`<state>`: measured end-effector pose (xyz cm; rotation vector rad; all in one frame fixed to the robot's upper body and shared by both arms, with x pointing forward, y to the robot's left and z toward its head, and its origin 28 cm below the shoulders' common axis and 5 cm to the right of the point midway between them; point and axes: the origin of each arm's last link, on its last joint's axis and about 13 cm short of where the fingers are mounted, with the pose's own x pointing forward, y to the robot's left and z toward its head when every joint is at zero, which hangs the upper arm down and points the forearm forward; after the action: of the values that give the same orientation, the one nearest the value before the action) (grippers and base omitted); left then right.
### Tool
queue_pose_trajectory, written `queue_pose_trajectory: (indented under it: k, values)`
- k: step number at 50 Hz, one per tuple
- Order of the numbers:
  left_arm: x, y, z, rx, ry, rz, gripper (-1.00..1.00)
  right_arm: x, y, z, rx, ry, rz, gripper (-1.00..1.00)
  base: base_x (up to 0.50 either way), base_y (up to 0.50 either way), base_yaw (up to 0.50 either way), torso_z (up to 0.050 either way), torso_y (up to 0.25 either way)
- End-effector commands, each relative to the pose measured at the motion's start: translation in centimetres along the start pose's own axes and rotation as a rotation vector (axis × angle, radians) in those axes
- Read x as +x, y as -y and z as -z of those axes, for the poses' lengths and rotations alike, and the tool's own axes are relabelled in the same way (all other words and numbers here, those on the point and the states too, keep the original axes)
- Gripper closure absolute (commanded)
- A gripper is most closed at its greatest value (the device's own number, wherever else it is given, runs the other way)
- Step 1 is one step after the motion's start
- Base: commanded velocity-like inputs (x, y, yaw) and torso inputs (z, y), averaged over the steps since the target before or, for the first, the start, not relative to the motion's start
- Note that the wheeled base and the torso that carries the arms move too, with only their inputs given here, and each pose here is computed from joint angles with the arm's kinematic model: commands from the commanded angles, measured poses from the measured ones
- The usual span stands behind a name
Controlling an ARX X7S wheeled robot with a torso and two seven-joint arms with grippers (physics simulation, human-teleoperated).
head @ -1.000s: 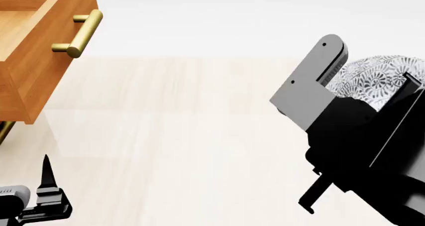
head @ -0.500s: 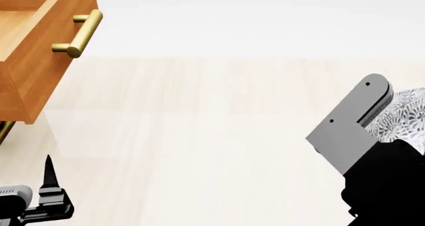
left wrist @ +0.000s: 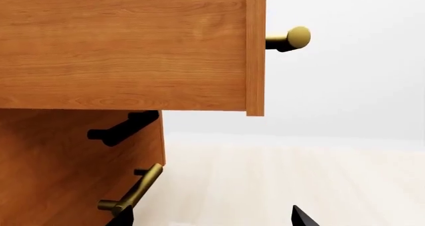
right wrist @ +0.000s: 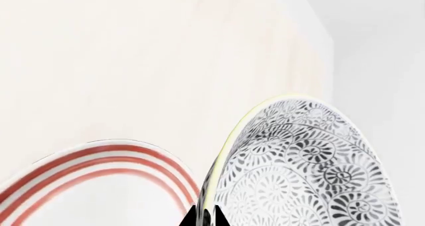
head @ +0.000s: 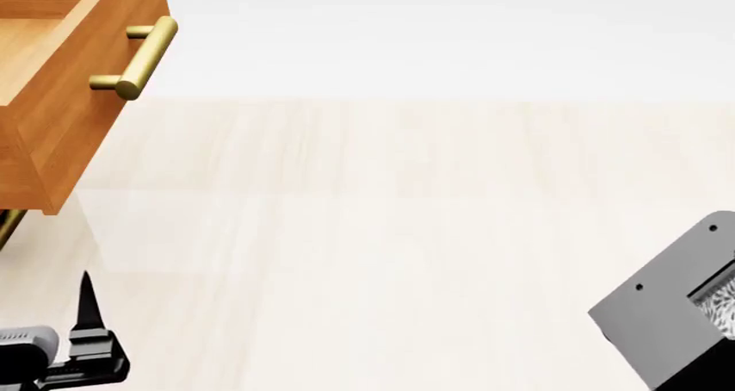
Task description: Put the bowl on the plate.
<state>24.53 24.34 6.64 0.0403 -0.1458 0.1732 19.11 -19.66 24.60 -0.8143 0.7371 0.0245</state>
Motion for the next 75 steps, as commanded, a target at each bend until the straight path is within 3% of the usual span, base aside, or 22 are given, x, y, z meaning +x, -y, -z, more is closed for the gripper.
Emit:
queue_pose_trajectory:
  k: [1, 42, 75]
  values:
    - [-0.2, 0.0, 0.7, -0.001, -0.004, 0.001, -1.0, -0.6, -0.3, 0.9, 0.016, -0.001, 0.039, 1.0, 0.0, 0.0, 0.0, 0.0, 0.0]
    - [-0.1, 0.0, 0.8, -0.005, -0.005, 0.004, -1.0, -1.7, -0.5, 2.3, 0.052, -0.026, 0.067, 1.0, 0.0, 0.0, 0.0, 0.0, 0.0]
    - [-0.1, 0.0, 1.1, -0.001, -0.011, 0.006, -1.0, -1.0, -4.4, 3.7, 0.025, -0.001, -0.029, 1.0, 0.0, 0.0, 0.0, 0.0, 0.0]
